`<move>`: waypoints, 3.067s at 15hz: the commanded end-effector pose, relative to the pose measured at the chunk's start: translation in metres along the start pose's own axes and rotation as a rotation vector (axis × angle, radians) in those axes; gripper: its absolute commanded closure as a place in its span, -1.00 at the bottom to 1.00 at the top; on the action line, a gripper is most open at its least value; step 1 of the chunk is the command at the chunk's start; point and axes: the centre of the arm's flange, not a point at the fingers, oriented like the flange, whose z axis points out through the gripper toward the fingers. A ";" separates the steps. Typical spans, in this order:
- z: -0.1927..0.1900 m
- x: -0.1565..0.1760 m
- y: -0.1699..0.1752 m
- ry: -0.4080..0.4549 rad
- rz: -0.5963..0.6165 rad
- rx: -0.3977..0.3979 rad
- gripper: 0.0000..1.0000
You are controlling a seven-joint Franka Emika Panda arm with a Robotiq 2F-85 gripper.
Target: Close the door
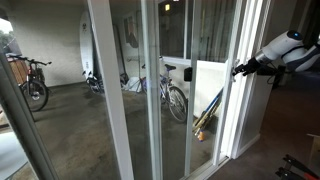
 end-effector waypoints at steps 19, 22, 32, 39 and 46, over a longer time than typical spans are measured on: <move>0.015 0.068 0.077 -0.029 -0.089 -0.044 -1.00; 0.018 0.041 0.098 -0.091 -0.199 -0.077 -1.00; 0.012 0.039 0.163 -0.028 -0.101 -0.159 -1.00; 0.033 0.037 0.046 -0.064 -0.196 -0.044 -1.00; 0.033 0.020 0.027 -0.109 -0.235 -0.032 -1.00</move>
